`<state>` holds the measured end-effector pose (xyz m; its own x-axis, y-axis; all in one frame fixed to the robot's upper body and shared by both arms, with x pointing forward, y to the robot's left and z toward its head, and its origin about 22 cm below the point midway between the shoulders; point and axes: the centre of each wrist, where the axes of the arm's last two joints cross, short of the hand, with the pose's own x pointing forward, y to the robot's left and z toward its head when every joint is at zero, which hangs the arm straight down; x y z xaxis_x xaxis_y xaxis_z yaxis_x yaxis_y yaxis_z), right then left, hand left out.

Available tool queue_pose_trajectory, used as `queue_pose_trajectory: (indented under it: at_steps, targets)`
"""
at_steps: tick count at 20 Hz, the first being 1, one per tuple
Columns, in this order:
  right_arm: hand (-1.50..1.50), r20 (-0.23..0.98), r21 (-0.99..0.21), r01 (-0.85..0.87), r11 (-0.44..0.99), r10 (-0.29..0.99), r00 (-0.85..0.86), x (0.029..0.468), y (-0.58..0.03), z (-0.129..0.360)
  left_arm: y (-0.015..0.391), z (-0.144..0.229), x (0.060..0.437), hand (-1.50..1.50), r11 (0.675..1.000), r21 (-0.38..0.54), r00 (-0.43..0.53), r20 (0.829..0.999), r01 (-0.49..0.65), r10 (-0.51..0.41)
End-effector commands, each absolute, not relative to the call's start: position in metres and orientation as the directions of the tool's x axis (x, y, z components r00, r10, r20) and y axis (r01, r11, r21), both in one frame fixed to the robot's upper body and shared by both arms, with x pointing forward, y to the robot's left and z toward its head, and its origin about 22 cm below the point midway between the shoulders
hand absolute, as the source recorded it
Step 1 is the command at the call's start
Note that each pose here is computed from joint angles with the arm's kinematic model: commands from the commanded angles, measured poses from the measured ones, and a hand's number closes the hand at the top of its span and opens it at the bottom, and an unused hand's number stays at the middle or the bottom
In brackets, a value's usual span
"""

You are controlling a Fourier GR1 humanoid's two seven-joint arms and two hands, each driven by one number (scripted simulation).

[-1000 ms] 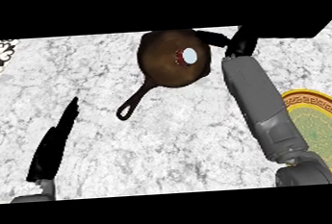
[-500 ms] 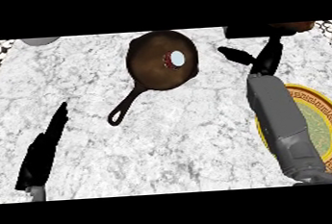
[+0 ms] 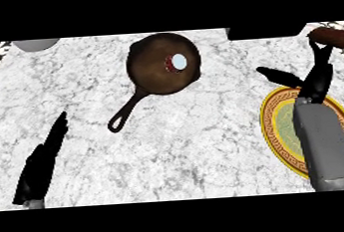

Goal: Pick the cupcake from the plate and place it in the pan

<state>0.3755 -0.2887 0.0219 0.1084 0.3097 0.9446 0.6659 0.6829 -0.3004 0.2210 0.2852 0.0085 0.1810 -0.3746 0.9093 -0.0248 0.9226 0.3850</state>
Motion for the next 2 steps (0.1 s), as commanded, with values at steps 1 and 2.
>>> queue_pose_trajectory:
  at_steps: [1,2]
  targets:
    - [-1.5,0.943,-0.303,0.64,0.706,0.319,0.095,0.348,-0.322,0.034,0.288,0.007,0.221,0.0,0.921,0.39,0.188,0.906,-0.021,-0.379]
    - [-1.5,0.944,-0.308,0.629,0.714,0.314,0.106,0.342,-0.31,0.034,0.289,0.018,0.194,0.0,0.919,0.394,0.185,0.905,-0.03,-0.382]
